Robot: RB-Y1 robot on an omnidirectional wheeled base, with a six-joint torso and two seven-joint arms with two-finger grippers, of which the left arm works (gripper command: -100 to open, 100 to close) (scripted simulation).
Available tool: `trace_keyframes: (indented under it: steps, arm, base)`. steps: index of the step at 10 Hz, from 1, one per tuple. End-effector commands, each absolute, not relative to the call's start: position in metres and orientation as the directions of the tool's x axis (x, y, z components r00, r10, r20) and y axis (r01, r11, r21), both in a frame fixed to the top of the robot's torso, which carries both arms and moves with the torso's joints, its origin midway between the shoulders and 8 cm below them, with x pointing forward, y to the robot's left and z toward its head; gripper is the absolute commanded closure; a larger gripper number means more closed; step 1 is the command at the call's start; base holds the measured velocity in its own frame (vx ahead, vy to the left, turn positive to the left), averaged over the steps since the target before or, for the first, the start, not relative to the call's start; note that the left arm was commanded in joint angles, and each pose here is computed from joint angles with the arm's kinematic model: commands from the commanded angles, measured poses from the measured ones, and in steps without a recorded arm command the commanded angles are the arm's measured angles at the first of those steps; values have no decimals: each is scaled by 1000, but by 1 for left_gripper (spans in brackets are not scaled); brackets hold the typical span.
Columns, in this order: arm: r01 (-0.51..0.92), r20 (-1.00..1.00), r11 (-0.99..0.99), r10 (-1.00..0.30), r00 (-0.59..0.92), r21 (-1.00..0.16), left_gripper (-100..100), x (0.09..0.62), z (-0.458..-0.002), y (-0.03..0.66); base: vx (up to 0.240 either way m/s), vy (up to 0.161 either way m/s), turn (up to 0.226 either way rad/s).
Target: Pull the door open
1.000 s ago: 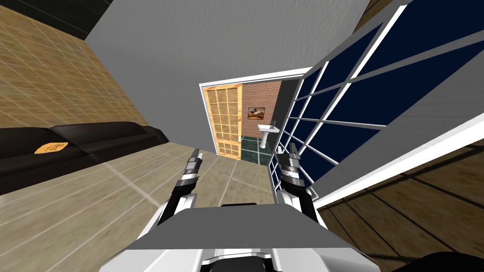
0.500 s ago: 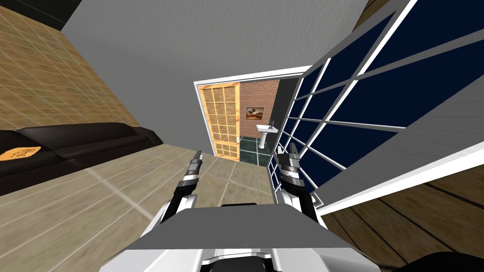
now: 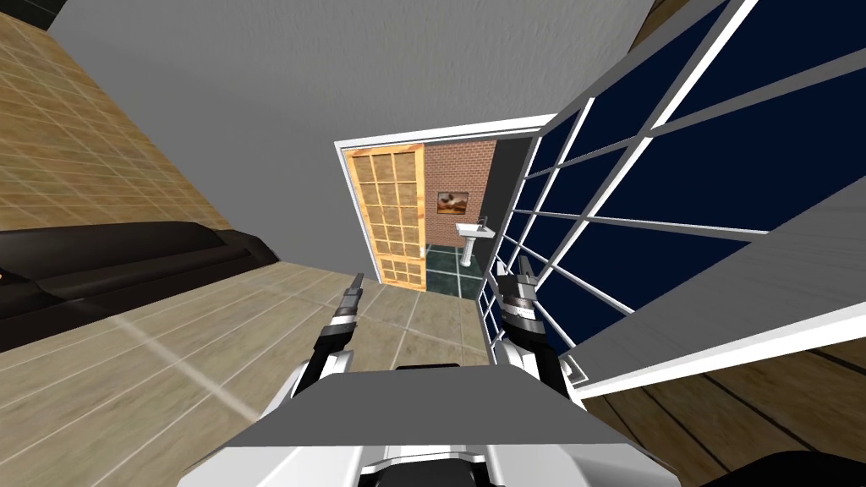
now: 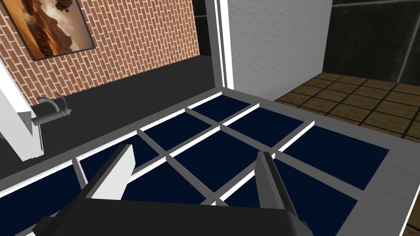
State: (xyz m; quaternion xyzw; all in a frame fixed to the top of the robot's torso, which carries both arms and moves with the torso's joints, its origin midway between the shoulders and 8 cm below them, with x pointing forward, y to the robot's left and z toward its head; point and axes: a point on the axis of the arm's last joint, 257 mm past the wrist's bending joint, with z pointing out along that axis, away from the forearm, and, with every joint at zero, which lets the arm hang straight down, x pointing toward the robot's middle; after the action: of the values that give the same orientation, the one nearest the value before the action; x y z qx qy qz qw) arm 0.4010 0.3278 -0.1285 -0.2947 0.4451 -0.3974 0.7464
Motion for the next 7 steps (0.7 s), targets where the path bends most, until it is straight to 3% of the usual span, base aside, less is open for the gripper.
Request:
trace_keyframes:
  steps: [1,7]
  arm:
    - [309,-465,544,-835,295,-780,-100,403,-137,331]
    - [225,-586,655,-750,307,-721,-100,408,-171,339]
  base:
    - [102,-7,-68]
    - [101,-10,-72]
